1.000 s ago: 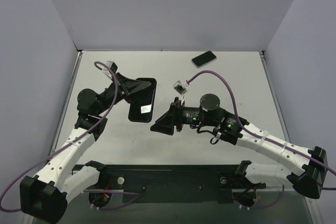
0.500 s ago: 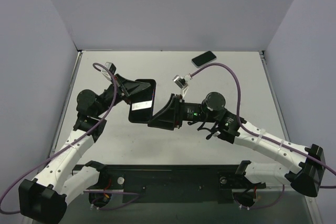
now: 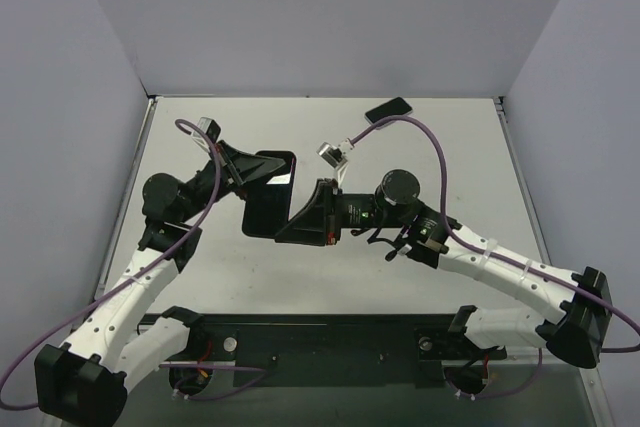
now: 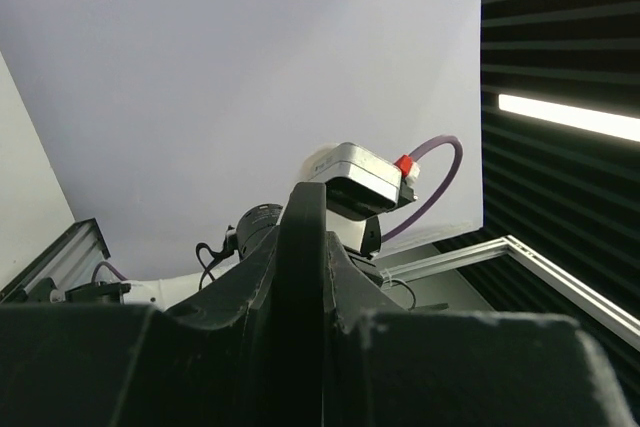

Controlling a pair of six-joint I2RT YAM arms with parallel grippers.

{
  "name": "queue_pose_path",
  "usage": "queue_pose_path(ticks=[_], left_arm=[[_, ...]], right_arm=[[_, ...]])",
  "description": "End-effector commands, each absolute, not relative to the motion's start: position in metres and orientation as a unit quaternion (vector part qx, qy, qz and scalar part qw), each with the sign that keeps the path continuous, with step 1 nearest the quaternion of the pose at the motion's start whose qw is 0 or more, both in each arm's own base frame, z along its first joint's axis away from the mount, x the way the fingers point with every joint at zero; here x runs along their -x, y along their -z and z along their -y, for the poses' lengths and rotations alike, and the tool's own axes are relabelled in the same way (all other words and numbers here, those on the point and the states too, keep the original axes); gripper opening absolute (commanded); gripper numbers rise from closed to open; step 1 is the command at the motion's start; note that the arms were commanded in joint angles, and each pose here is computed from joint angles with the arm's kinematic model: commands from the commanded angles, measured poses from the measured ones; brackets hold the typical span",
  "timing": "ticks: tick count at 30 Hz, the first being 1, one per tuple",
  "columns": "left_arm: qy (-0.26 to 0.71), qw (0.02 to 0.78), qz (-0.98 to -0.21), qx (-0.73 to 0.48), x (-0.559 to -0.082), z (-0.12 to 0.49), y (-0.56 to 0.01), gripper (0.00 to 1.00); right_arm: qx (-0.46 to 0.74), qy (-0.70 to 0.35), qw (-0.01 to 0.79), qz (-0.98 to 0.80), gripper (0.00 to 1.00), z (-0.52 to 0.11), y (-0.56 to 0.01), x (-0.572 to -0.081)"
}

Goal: Take the phone out of the phone case
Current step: Remove the phone case from the phone.

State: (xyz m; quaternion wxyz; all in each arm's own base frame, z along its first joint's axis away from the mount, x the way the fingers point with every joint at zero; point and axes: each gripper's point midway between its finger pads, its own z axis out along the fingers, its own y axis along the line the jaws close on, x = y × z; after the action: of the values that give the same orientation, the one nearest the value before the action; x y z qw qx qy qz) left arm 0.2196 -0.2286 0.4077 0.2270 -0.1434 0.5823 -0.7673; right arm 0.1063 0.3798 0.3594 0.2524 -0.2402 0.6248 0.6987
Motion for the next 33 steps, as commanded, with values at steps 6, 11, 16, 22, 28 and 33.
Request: queue_pose_path(ticks=[6,11,16,22,28,33], left_arm=[[0.798,0.136,-0.571,0.135,-0.191,0.239,-0.446,0.0],[0.797,0.126,-0.571,0.152,-0.194,0.244,-0.435,0.0],[0.802,0.114,-0.567,0.15,-0.194,0.25,-0.435,0.0],[0.807,0.115,-0.559,0.151,-0.194,0.252,-0.438,0.0],[0.82,0.138,-0.531,0.166,-0.197,0.244,-0.443,0.0],[0.825,0.152,-0.513,0.18,-0.2,0.239,-0.446,0.0]], right_arm=[[0.439,-0.527,0.426,-0.59,0.0,-0.377,-0.355,-0.123],[0.447,-0.489,0.478,-0.577,0.0,-0.383,-0.381,-0.138],[0.442,-0.463,0.501,-0.582,0.0,-0.385,-0.385,-0.153],[0.393,-0.441,0.521,-0.617,0.0,-0.384,-0.387,-0.174],[0.234,-0.199,0.635,-0.709,0.0,-0.326,-0.35,-0.231],[0.129,-0.008,0.673,-0.728,0.0,-0.265,-0.339,-0.246]])
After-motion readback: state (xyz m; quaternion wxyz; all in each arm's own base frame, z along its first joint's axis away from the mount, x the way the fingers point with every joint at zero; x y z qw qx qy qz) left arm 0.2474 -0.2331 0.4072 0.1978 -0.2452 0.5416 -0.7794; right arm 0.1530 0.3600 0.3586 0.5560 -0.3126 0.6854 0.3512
